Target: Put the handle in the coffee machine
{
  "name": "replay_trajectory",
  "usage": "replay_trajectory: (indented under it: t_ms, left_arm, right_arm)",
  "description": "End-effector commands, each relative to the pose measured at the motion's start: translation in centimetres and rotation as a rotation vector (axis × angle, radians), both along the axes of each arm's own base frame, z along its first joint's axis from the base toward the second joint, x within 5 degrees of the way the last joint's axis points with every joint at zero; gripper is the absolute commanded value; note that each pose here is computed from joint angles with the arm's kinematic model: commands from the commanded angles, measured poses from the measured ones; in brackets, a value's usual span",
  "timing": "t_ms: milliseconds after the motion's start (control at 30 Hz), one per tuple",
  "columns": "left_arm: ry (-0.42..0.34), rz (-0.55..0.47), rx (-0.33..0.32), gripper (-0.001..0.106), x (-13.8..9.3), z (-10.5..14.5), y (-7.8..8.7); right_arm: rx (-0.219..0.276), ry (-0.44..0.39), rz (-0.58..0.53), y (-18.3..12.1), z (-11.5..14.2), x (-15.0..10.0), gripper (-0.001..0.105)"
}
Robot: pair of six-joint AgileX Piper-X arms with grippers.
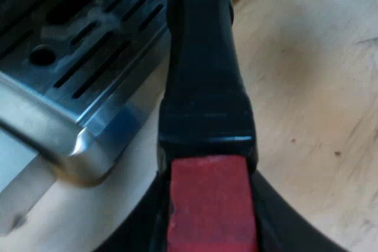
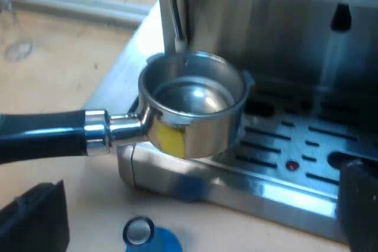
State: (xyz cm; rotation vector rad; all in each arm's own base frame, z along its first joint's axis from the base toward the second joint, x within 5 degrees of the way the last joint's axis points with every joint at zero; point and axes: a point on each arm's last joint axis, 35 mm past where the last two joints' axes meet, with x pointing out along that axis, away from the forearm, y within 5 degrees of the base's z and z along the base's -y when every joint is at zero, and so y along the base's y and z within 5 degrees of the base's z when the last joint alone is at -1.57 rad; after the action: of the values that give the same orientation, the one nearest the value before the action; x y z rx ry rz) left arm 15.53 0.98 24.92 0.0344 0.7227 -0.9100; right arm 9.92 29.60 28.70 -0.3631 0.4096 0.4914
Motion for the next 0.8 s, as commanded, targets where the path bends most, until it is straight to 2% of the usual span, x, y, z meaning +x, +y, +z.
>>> replay_trajectory:
  t_ms: [33, 200, 433, 467, 567, 800]
  left_arm:
    - [-0.047, -0.011, -0.042, 0.000, 0.6, 0.2, 0.6]
    - [-0.067, 0.021, -0.042, 0.000, 1.6, -1.0, 2.2]
    - [-0.066, -0.011, -0.092, 0.000, 2.9, -2.4, 2.7]
    - [-0.069, -0.019, -0.089, 0.000, 3.2, -2.9, 2.9]
    - [-0.099, -0.036, -0.101, 0.000, 4.1, -3.5, 3.1]
    - [-0.154, -0.047, -0.112, 0.000, 5.6, -4.6, 3.7]
  right_arm:
    - [0.005, -0.054, -0.037, 0.8, -0.4, -0.2, 0.093]
    - [0.019, -0.112, -0.082, 2.5, -1.8, -0.5, 0.093]
    - [0.017, -0.139, -0.116, 3.5, -3.3, -0.3, 0.093]
    - [0.029, -0.163, -0.147, 4.4, -4.4, 0.0, 0.093]
    - [0.036, -0.182, -0.171, 4.9, -5.1, 0.1, 0.093]
    - [0.007, -0.203, -0.203, 5.6, -7.1, 0.4, 0.093]
